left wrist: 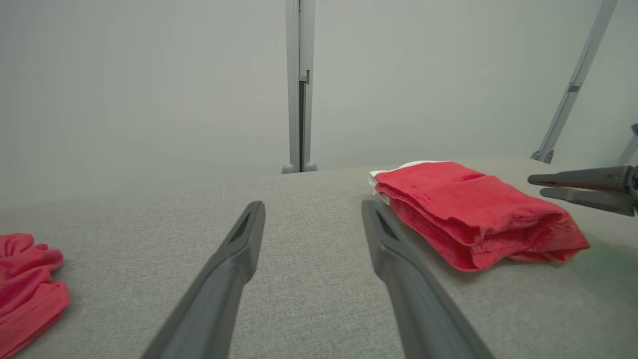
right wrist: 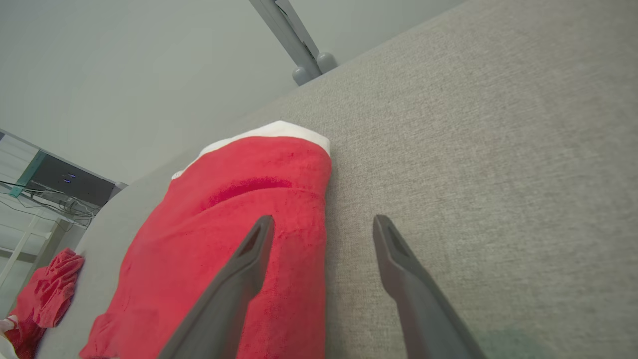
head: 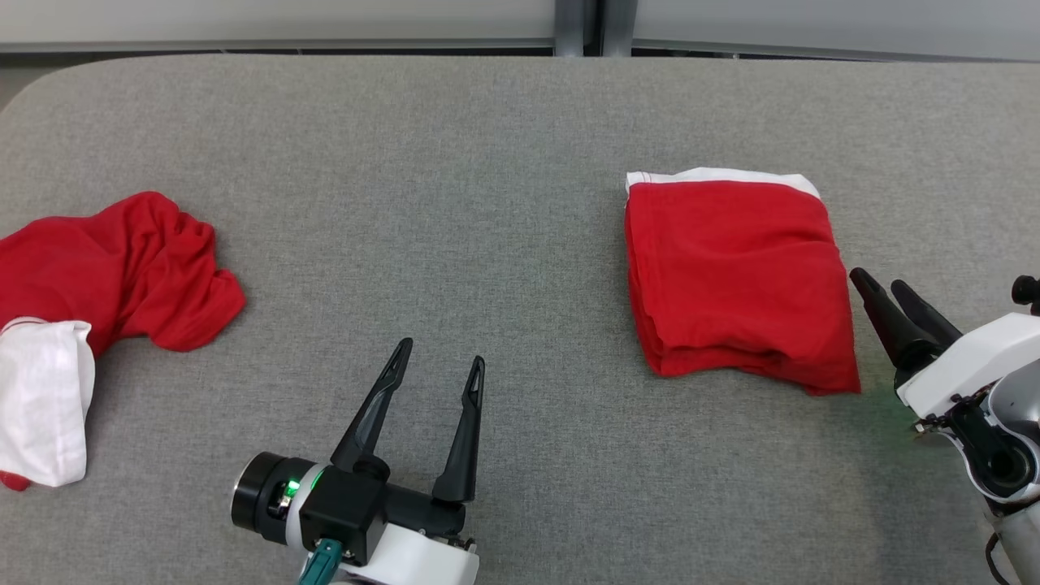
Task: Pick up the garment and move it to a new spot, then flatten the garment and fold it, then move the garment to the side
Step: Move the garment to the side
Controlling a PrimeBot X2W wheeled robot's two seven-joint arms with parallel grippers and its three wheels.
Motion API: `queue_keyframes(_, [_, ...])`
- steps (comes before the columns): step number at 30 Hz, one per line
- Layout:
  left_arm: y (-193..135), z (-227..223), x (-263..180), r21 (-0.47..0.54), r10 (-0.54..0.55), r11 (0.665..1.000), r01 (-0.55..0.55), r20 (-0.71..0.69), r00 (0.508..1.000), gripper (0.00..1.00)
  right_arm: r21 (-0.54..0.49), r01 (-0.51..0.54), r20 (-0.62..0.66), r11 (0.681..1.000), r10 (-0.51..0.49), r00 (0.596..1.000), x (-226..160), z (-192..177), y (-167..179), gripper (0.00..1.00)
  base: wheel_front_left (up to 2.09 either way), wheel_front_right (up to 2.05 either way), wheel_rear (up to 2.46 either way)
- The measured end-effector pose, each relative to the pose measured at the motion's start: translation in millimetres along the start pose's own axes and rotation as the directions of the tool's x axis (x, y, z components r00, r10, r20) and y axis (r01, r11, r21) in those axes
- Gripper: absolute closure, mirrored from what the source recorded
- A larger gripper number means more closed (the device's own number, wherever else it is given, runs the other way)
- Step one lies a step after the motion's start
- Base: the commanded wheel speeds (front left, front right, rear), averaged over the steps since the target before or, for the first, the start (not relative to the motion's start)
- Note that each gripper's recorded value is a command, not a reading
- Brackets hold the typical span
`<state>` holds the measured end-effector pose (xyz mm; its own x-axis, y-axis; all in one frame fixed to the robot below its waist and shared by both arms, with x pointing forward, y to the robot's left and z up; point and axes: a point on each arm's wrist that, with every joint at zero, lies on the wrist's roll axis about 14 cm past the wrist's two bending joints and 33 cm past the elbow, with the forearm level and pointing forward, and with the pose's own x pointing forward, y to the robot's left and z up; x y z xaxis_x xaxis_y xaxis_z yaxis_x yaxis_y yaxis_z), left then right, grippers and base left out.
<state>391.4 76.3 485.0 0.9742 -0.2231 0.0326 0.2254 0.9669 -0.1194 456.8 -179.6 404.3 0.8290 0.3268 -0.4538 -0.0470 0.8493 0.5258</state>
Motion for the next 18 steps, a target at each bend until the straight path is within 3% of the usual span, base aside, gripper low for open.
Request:
queue_keyframes(5, [5.5,-9.9,3.9,-0.001,0.015,1.000,-0.015,-0.026,1.000,0.00,0.029,-0.015,-0.077,0.999,0.017,0.997,9.8,-18.3,0.1,0.02,0.00,0.00,0.00])
queue_keyframes(6, [6.2,-11.0,5.5,-0.001,0.015,1.000,-0.015,-0.028,0.999,0.00,0.036,-0.017,-0.082,0.999,0.020,0.996,11.9,-19.9,0.1,0.15,0.00,0.00,0.00])
queue_keyframes(8, [6.5,-13.8,7.9,-0.003,0.016,1.000,-0.016,-0.034,0.999,0.00,0.051,-0.026,-0.095,0.998,0.031,0.995,16.2,-23.1,2.2,0.58,0.00,0.00,0.00])
queue_keyframes(9, [6.1,-15.1,9.3,-0.004,0.014,1.000,-0.014,-0.036,0.999,0.00,0.056,-0.033,-0.104,0.998,0.038,0.994,18.2,-25.1,3.8,0.58,0.00,0.00,0.00])
queue_keyframes(10, [6.2,-15.7,11.3,-0.004,0.013,1.000,-0.013,-0.036,0.999,0.00,0.058,-0.040,-0.109,0.998,0.046,0.993,20.2,-26.0,5.5,0.85,0.00,0.00,0.00])
queue_keyframes(11, [6.4,-15.9,13.6,-0.004,0.011,1.000,-0.011,-0.034,0.999,0.00,0.051,-0.050,-0.112,0.997,0.056,0.992,22.1,-25.6,7.8,1.00,0.00,0.00,0.00])
queue_keyframes(14, [7.9,-18.4,19.3,-0.005,0.011,1.000,-0.011,-0.036,0.999,0.00,0.016,-0.064,-0.092,0.998,0.066,0.994,26.4,-18.9,7.6,1.00,0.00,0.00,0.00])
queue_keyframes(18, [6.1,-25.9,26.6,-0.011,-0.007,1.000,0.006,-0.047,0.999,0.00,-0.128,-0.034,-0.064,0.991,0.026,0.998,26.4,-4.1,-13.3,1.00,0.00,0.00,0.00])
